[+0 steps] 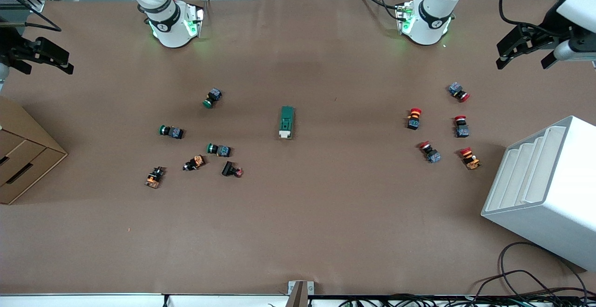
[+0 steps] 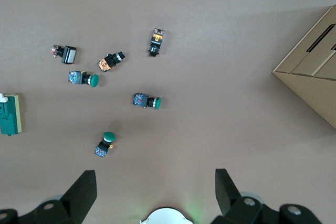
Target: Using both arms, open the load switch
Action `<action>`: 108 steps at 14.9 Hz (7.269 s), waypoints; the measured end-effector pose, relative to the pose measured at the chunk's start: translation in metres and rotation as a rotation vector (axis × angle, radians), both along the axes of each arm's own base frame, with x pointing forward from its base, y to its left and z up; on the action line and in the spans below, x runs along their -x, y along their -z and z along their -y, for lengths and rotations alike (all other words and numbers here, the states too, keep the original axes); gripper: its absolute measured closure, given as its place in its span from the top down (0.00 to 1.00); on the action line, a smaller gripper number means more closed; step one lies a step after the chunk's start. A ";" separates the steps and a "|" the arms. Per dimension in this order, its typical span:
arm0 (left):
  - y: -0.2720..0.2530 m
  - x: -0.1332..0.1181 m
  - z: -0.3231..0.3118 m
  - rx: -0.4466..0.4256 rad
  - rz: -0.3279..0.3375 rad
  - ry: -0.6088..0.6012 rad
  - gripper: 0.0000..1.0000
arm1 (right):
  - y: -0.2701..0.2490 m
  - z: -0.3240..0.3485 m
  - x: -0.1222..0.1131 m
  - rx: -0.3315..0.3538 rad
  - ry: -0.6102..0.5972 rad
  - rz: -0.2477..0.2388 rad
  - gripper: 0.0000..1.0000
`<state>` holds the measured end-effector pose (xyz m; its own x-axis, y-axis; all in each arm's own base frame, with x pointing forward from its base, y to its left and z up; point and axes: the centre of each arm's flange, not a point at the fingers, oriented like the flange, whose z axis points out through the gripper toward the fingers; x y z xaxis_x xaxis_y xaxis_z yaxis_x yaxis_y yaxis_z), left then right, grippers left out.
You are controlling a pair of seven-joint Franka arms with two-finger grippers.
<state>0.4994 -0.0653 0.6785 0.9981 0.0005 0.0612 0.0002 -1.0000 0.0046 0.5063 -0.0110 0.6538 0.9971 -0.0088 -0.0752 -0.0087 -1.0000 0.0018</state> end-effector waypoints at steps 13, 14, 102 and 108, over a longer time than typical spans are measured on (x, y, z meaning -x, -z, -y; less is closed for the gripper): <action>0.121 -0.090 0.133 0.020 -0.026 0.031 1.00 | 0.000 -0.002 -0.001 0.000 -0.008 0.004 1.00; 0.134 -0.088 0.162 0.009 -0.025 0.003 1.00 | 0.000 -0.003 -0.001 0.000 -0.008 0.004 1.00; 0.627 0.313 0.499 0.016 1.174 0.077 1.00 | 0.433 -0.498 0.057 0.518 1.007 -0.350 1.00; 0.625 0.314 0.502 0.004 1.158 0.041 1.00 | 0.438 -0.498 0.058 0.510 1.011 -0.345 1.00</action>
<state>0.1854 -0.5676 0.0536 0.3440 -0.0281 0.9385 -0.0387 -0.9991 -0.0157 0.4485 0.4872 0.2155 0.4481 -0.8886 -0.0982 -0.7158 -0.4224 0.5561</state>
